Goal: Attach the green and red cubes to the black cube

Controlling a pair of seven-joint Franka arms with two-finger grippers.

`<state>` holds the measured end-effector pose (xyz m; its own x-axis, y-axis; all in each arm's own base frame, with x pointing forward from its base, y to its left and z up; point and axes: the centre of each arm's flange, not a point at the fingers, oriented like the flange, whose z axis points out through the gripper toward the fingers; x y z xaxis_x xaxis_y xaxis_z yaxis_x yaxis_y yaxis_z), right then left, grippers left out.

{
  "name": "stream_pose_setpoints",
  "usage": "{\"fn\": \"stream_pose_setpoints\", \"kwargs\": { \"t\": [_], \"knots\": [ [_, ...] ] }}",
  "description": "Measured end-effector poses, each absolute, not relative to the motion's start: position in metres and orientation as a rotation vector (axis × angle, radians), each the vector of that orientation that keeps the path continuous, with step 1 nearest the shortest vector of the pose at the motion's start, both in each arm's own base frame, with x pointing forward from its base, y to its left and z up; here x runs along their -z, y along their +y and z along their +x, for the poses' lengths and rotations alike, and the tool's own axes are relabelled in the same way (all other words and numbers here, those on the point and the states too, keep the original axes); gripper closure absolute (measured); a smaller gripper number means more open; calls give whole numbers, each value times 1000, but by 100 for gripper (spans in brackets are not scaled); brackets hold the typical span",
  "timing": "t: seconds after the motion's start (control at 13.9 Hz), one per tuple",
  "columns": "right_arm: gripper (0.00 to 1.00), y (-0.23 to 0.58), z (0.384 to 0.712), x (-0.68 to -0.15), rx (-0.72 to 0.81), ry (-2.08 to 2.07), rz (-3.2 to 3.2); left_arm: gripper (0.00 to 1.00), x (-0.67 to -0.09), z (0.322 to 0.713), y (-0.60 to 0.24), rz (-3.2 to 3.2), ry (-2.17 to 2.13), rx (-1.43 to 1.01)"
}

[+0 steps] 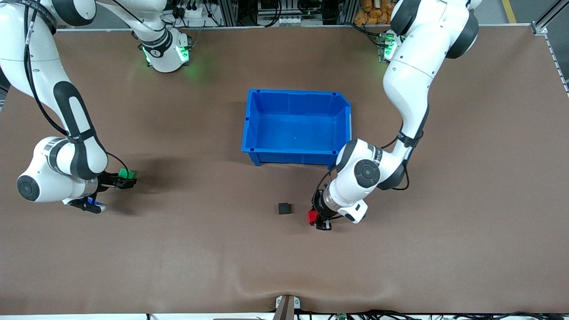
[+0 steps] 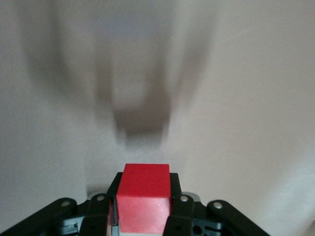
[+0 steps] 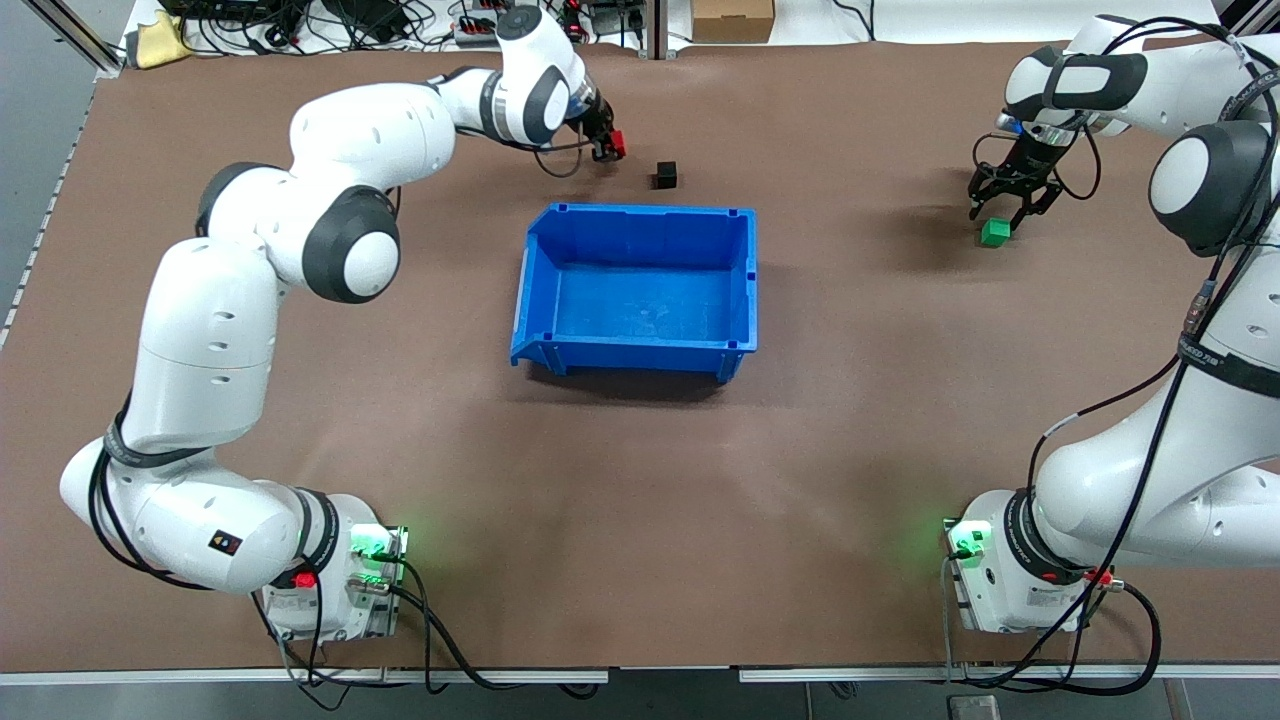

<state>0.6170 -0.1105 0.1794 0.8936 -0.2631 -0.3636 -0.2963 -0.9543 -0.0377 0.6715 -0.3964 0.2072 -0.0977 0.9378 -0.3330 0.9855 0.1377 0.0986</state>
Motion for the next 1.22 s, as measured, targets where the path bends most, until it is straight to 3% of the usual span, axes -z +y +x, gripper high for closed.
{"fn": "stream_pose_setpoints", "kwargs": {
  "t": [0.07,0.29,0.36,1.22],
  "knots": [
    [25,-115,616,-179,-549,449,-2965,61,-201,668,-403,1864,2105,226],
    [55,-124,614,-177,-554,469,-2958,61,-186,659,-417,1867,2098,234],
    [60,-124,614,-178,-556,470,-2957,61,-183,657,-420,1862,2094,231],
    [60,-109,633,-223,-698,749,-2859,61,-170,648,-437,1865,2061,222]
  ]
}}
